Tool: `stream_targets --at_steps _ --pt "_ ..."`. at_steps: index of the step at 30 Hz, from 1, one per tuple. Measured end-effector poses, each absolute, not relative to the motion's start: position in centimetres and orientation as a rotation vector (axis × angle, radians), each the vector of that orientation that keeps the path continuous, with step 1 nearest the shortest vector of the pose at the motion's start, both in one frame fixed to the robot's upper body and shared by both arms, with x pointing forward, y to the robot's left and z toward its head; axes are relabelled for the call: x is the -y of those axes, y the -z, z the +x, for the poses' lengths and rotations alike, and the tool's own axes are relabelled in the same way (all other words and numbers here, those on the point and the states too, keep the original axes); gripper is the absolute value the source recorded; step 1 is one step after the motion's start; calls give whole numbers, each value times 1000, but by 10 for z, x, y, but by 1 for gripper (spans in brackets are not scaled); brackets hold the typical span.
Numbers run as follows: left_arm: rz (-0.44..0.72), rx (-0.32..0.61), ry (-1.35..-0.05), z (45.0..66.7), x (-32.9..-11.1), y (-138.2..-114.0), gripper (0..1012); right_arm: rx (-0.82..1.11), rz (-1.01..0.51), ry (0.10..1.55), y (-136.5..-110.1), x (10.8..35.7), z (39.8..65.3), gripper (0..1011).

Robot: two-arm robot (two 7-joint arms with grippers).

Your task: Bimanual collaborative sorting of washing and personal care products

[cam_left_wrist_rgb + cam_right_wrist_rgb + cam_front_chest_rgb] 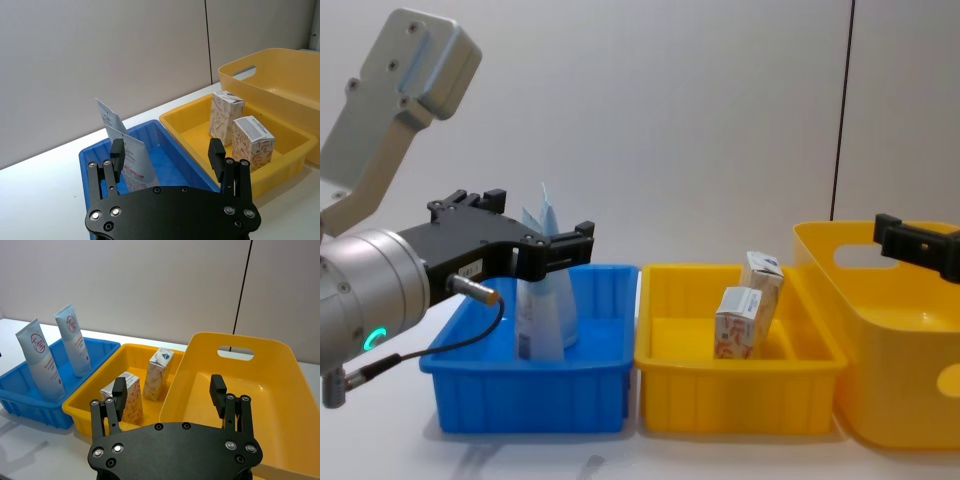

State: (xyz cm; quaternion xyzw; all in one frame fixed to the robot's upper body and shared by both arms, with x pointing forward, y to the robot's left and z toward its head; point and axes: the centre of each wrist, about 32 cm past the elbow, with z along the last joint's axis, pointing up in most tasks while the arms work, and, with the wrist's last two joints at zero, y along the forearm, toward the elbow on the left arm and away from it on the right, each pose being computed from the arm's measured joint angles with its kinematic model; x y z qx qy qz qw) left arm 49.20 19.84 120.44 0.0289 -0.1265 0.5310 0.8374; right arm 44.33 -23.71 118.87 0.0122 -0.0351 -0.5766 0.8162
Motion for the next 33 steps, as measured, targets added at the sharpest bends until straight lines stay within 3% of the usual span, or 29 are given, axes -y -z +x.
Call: stream_targets --at_steps 33 --pt "50 248 -1106 496 -203 -1204 1002 75 26 1230 -1189 237 443 1001"
